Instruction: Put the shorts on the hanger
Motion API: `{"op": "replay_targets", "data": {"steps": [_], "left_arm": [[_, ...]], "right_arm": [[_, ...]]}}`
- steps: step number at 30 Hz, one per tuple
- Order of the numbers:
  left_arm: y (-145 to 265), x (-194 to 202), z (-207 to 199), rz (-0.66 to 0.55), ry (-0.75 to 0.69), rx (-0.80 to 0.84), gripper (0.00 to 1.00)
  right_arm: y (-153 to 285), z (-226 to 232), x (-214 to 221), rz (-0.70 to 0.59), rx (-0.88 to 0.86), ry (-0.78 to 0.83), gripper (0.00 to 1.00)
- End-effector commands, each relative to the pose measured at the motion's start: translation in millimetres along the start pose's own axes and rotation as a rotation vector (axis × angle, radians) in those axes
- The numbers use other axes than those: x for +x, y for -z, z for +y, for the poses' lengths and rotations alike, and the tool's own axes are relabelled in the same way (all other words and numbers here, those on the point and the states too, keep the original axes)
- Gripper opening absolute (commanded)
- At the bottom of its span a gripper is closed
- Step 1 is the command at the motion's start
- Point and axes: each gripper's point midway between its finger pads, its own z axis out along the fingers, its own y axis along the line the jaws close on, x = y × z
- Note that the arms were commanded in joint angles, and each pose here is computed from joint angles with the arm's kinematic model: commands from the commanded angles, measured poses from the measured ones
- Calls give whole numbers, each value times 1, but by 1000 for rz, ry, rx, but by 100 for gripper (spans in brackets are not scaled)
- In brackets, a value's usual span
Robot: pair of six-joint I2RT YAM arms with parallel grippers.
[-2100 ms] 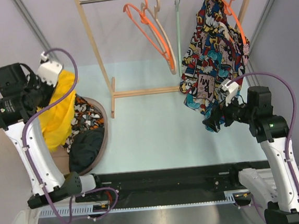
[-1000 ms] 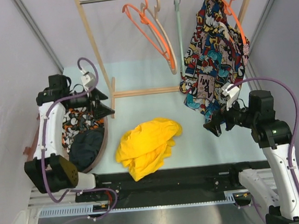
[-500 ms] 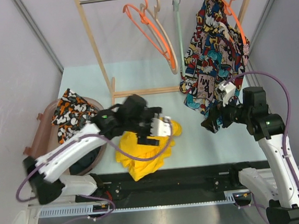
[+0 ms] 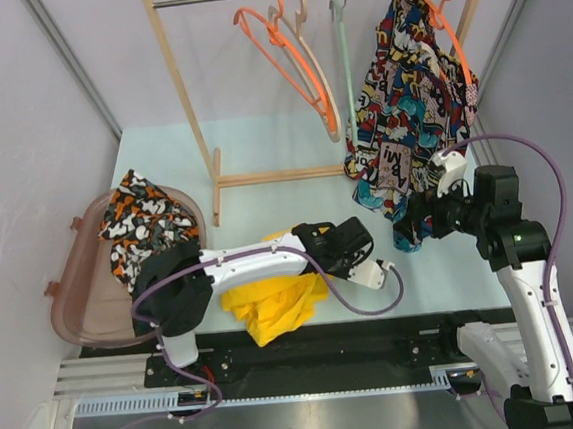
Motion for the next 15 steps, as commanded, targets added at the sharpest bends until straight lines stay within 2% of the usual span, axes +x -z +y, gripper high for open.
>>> {"op": "replay_targets", "data": {"steps": [1, 2, 3, 4, 5, 6, 7, 8, 9, 11, 13, 15], "left_arm": [[21, 23, 26, 11, 118, -42, 10], [50, 20, 39, -66, 174, -75, 0], [74, -2, 39, -221, 230, -36, 0], [95, -9, 44, -301, 260, -42, 0], [134, -6, 49, -400, 295, -54, 0], [157, -18, 41, -535, 323, 12, 0], [174, -19, 44, -608, 360, 9, 0], [190, -3, 53, -649, 428, -13, 0], [214, -5, 46, -745, 465, 17, 0], [231, 17, 51, -791, 552, -3, 0], [255, 19, 42, -899, 592, 37, 0], [271, 36, 43, -952, 679, 21, 0]], "right_arm": [[4, 2, -7, -37, 4, 9, 100], [3, 2, -7, -34, -2, 16, 100], [3, 3, -6, -32, -9, 17, 100], [2, 6, -6, -29, -25, 22, 100], [0, 7, -4, -17, -39, 26, 100], [-1, 10, -4, -15, -57, 34, 99], [-3, 14, -4, -11, -79, 36, 100], [-5, 18, -6, -13, -100, 43, 100], [-6, 21, -7, -17, -117, 50, 100], [-9, 30, -13, -37, -167, 65, 100], [-10, 43, -16, -48, -227, 89, 100], [-12, 55, -21, -71, -280, 126, 100]]}}
